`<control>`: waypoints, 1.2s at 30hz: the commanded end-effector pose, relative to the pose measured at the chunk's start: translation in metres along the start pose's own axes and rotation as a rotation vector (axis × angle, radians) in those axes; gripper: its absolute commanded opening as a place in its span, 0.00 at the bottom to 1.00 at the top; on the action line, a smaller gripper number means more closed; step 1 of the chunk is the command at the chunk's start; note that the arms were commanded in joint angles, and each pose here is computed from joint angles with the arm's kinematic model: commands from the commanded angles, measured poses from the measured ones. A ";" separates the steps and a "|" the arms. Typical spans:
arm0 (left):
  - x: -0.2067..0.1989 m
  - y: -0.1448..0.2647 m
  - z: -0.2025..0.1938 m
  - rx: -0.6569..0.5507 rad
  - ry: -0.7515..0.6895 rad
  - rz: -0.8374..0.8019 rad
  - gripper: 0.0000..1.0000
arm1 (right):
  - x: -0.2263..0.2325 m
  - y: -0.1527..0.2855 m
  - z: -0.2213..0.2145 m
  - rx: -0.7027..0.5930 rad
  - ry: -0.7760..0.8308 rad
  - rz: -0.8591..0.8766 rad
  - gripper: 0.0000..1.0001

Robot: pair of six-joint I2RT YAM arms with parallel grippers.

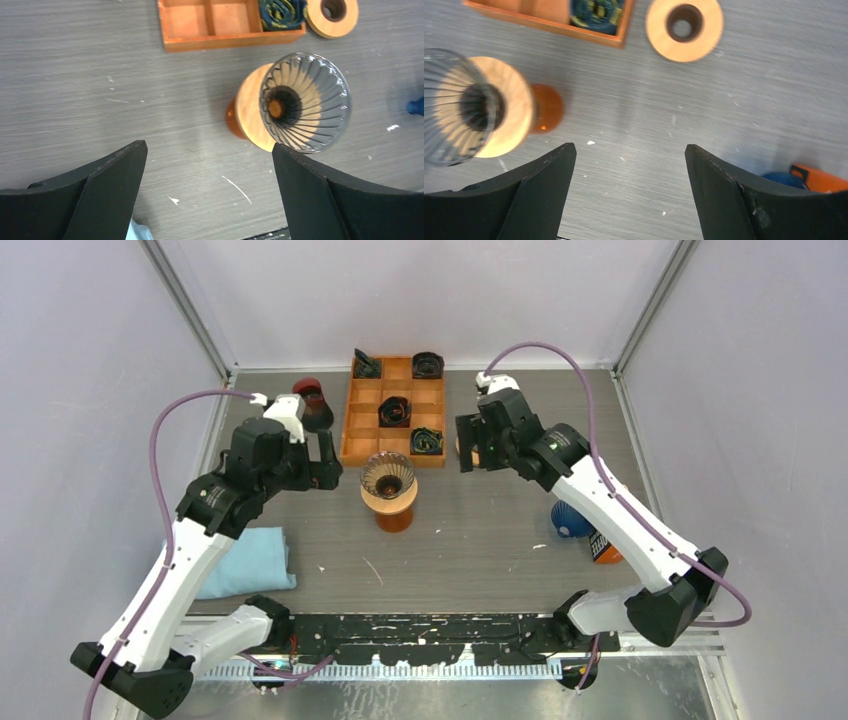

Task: Place the coffee filter in the dripper
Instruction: Move the coffee filter holder to the corner of the board.

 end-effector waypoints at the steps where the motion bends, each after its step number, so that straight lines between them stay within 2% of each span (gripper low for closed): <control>1: 0.024 0.018 0.015 -0.116 -0.098 0.150 0.99 | -0.045 0.015 -0.008 -0.005 -0.084 -0.188 0.87; 8: 0.045 0.014 0.001 -0.170 -0.124 0.277 0.99 | -0.102 0.028 -0.025 0.022 -0.235 -0.333 0.89; 22: 0.045 0.008 -0.009 -0.173 -0.151 0.293 0.99 | -0.199 0.033 -0.056 0.047 -0.455 -0.622 0.83; 26: 0.043 0.007 -0.011 -0.170 -0.163 0.290 0.99 | -0.219 0.026 -0.066 0.072 -0.500 -0.646 0.78; 32: 0.038 0.005 -0.013 -0.164 -0.186 0.284 0.99 | -0.237 0.006 -0.078 0.088 -0.550 -0.651 0.63; 36: 0.036 0.003 -0.015 -0.160 -0.196 0.280 0.99 | -0.244 -0.007 -0.079 0.101 -0.559 -0.644 0.49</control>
Point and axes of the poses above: each gripper's point midway between its finger pads, its own y axis back along the fingers, its own x axis along the line the jaws close on, z = x × y, the point moved 6 cm from there along y, back along the fingers, and after that the axes turned 2 degrees about -y, right-handed, at the moved point
